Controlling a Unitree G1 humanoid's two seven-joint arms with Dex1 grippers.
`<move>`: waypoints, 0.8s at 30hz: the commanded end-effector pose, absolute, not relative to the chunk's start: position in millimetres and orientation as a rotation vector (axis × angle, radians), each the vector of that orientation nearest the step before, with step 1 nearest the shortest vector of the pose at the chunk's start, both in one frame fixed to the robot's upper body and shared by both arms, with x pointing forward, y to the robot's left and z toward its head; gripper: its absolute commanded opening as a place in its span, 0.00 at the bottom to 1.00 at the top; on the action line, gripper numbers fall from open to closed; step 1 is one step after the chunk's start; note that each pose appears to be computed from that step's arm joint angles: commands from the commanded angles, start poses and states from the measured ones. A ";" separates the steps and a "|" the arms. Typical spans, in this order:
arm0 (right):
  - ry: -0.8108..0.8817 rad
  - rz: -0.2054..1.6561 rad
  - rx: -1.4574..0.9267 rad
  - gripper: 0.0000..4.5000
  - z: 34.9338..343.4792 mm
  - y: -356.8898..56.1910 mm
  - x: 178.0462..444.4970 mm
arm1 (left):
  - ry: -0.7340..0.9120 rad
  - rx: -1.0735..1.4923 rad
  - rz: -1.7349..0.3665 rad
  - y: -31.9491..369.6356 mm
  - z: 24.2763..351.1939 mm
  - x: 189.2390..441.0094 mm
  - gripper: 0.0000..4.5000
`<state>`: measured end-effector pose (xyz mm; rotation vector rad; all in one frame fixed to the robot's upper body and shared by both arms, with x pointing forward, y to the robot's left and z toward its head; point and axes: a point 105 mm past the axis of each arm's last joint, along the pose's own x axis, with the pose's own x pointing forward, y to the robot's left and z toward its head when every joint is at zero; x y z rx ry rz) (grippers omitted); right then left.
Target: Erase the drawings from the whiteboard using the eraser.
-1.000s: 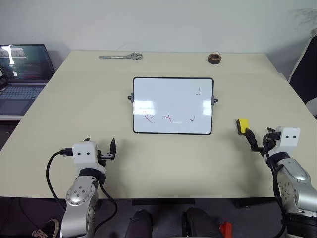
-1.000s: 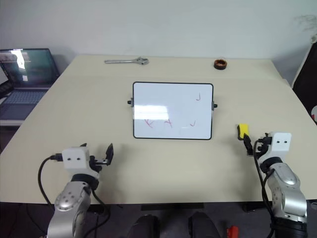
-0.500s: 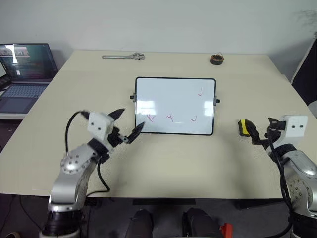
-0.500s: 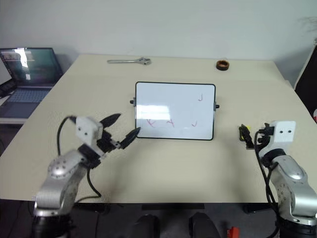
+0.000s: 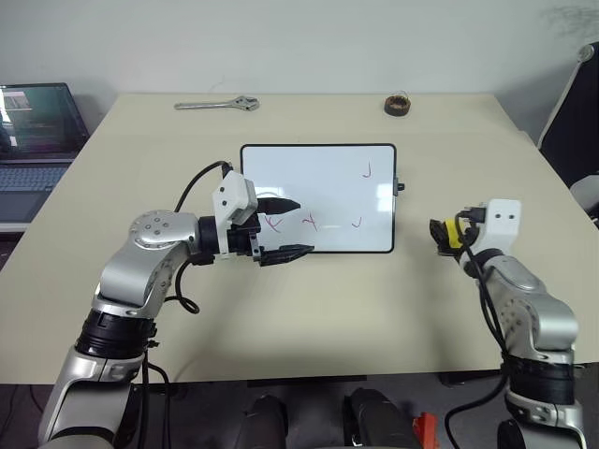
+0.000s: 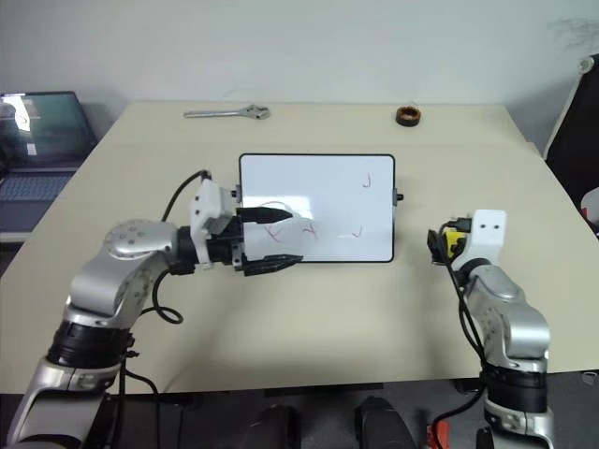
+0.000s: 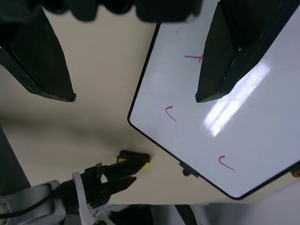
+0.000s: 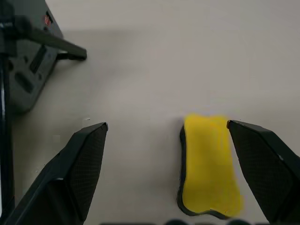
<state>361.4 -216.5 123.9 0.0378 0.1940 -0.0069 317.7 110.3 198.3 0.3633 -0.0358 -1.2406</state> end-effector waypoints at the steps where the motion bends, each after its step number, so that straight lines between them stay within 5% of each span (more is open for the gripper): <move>1: 0.146 -0.044 0.014 0.99 131.9 -221.5 368.7 | -0.089 0.403 -1.268 104.8 212.1 312.8 0.99; 18: 0.162 -0.157 0.048 0.99 116.6 -242.0 378.7 | -0.080 0.434 -1.248 108.8 216.3 310.4 0.99; 21: 0.167 -0.175 0.062 0.87 114.6 -245.3 379.6 | -0.077 0.434 -1.246 110.6 214.8 311.3 1.00; 24: 0.177 -0.181 0.057 0.63 112.2 -247.5 380.0 | -0.076 0.436 -1.243 111.1 213.2 312.0 1.00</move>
